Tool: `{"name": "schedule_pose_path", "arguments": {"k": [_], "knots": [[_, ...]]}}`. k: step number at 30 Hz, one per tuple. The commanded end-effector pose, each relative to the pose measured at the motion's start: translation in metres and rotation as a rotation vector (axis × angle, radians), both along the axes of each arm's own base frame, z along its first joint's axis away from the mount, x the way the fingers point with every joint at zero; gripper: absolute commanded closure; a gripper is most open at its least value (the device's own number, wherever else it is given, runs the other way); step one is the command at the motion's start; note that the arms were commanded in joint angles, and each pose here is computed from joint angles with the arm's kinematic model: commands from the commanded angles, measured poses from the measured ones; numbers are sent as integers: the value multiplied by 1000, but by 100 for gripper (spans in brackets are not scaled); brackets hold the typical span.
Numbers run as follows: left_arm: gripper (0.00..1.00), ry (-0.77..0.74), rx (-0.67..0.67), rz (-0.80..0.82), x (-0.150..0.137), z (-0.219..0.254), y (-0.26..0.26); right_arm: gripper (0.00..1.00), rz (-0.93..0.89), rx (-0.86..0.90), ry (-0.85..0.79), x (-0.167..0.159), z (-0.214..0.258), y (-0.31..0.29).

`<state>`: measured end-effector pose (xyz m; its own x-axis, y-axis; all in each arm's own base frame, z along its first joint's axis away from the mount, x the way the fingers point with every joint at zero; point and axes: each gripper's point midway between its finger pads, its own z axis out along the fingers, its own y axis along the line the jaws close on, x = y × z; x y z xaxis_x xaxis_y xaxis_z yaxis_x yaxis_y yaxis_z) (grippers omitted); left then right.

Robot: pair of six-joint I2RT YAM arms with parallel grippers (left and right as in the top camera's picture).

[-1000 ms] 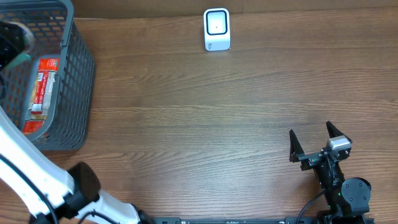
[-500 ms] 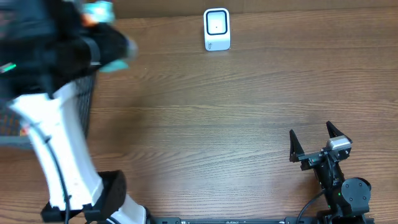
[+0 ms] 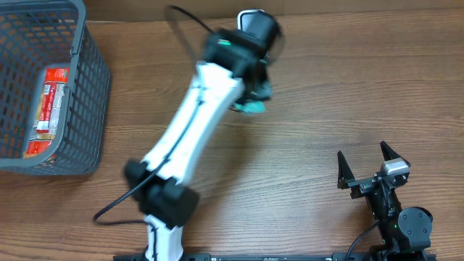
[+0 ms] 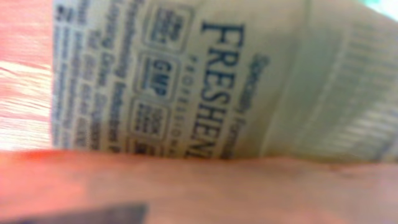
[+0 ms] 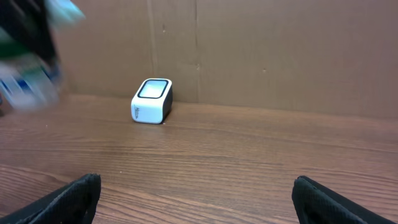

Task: Scan the item barcode
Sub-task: 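Carry the items out and lower them onto the table near the scanner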

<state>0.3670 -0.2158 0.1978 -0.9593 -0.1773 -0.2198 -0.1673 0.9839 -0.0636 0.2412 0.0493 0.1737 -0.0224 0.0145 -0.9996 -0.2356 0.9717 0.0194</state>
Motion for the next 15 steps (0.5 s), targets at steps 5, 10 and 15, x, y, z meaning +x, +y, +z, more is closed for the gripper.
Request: {"name": "schedule_pose_path", "arguments": {"k": [5,10,15], "knots": [[96,65,52,93,-11,-56,-45,0,-1,0,-4,0,-2,-1],[96,118,71,52,-22,-89,-69,0,-1,0,-4,0,-2,-1],[96,185,59,18,-33,-118,-89,0,-1,-1,-4,0,-2,-1]]}}
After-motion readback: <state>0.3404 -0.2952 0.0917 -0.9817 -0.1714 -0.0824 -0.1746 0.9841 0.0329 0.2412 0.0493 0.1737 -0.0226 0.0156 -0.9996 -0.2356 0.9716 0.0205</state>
